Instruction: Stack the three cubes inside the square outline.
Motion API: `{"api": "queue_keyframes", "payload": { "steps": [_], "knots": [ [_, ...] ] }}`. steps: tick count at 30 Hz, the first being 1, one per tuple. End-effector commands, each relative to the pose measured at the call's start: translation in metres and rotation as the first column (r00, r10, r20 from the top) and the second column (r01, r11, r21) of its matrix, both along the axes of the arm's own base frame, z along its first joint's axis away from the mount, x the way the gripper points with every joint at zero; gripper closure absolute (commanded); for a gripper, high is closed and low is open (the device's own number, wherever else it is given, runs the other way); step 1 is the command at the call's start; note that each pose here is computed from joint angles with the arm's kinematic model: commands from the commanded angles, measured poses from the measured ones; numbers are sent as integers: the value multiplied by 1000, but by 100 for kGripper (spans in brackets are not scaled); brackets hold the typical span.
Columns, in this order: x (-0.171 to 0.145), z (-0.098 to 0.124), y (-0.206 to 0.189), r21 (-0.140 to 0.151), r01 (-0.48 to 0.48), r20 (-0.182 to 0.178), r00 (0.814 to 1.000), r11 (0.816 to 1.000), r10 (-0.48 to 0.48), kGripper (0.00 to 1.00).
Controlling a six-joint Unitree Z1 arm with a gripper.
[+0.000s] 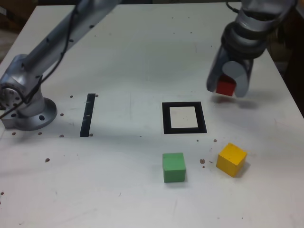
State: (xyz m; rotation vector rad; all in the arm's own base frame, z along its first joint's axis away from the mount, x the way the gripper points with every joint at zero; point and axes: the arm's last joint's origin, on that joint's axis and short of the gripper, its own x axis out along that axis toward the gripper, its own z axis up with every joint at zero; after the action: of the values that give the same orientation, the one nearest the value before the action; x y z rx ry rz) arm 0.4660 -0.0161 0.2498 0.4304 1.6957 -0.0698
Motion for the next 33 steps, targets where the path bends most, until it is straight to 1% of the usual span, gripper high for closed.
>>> {"api": "queue_keyframes", "payload": {
  "steps": [1,4,7,11,15,17,19,24,27,33],
  "knots": [
    [-34,43,-9,0,-15,58,998,1000,15,72],
    [-65,55,-19,-11,-40,53,998,999,41,72],
    [-91,56,-29,-25,-62,39,997,998,63,72],
    [-113,47,-38,-41,-114,21,993,993,115,72],
    [-127,33,-42,-65,-197,17,980,978,198,72],
    [-130,27,-43,-72,-235,18,971,969,237,72],
    [-130,21,-42,-73,-266,16,963,961,268,72],
    [-122,3,-40,-68,-322,-17,947,944,322,72],
    [-118,-6,-40,-71,-334,-28,943,940,333,72],
    [-115,-12,-38,-80,-337,-20,941,938,337,72]
  ]
}}
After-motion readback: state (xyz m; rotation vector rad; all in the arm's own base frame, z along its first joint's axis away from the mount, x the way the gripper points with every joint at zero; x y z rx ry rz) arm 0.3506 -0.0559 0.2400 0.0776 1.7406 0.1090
